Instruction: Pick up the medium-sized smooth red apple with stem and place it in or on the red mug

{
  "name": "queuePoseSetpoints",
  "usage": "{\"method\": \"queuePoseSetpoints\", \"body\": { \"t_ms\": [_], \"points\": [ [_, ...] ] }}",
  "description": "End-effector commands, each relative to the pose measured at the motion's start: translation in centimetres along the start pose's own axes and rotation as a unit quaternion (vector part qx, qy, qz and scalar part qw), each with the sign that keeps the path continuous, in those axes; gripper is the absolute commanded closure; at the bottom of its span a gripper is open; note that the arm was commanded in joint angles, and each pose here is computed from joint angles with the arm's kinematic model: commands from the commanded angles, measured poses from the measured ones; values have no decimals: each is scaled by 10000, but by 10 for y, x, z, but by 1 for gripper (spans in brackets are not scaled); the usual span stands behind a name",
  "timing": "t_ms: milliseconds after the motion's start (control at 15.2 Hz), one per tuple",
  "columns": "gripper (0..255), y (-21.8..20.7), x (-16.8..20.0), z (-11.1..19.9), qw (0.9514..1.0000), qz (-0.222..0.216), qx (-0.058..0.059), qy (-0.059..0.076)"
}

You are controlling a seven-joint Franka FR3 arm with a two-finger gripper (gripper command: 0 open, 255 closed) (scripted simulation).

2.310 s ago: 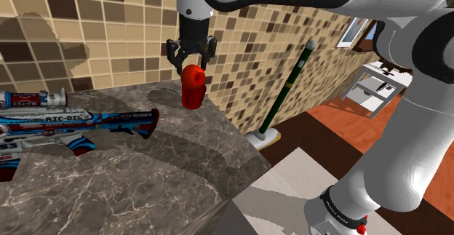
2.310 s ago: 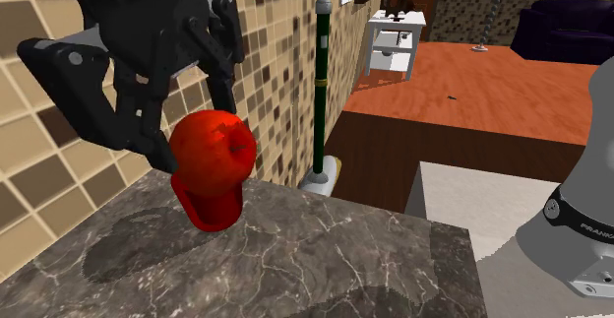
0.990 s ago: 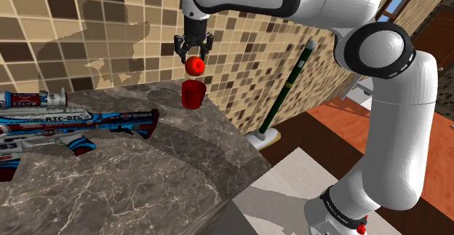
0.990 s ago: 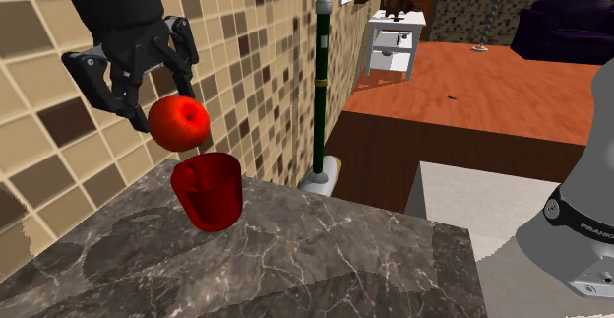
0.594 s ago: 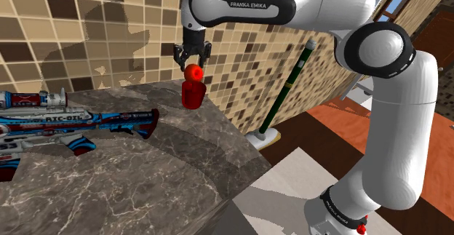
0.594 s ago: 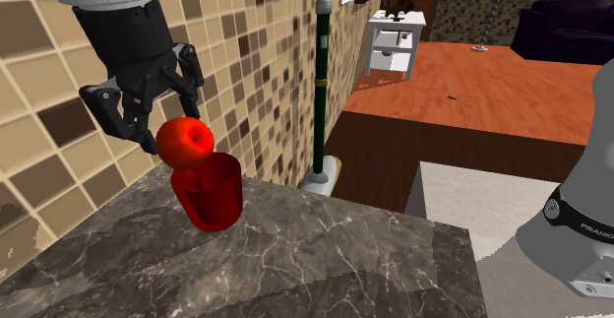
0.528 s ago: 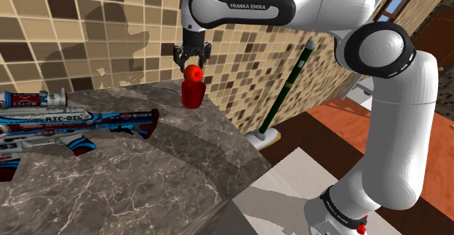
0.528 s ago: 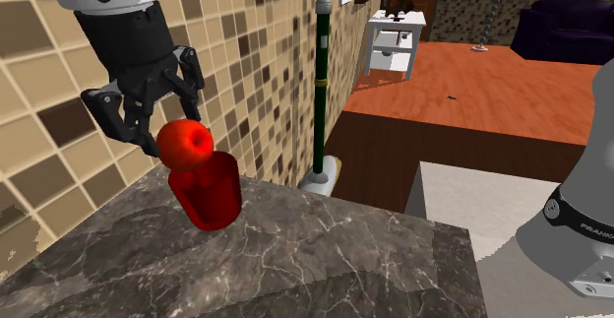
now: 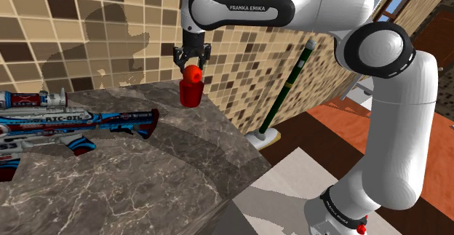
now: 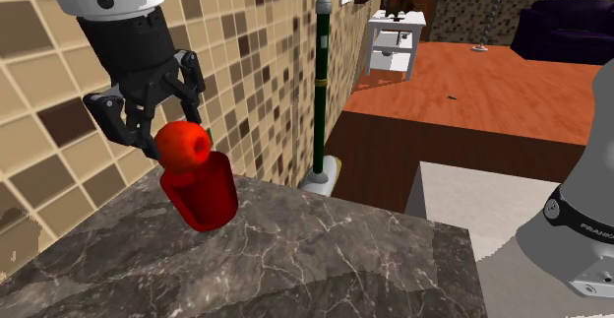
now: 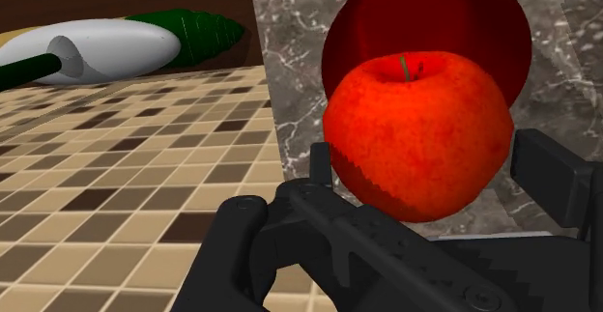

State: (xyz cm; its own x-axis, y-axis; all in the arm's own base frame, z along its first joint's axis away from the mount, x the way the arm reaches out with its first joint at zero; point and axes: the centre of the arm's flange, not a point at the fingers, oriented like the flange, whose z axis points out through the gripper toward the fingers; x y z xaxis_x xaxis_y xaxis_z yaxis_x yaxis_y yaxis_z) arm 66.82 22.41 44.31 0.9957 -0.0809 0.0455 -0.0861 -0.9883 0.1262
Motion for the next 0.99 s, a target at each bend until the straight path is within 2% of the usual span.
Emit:
{"method": "queuePoseSetpoints", "body": {
  "t_ms": [0,330,594,924],
  "points": [
    [0,0,0,0,10000,0,0,0],
    [0,0,0,0,10000,0,0,0],
    [0,0,0,-50,10000,0,0,0],
    [0,0,0,-50,10000,0,0,0]
  ]
}}
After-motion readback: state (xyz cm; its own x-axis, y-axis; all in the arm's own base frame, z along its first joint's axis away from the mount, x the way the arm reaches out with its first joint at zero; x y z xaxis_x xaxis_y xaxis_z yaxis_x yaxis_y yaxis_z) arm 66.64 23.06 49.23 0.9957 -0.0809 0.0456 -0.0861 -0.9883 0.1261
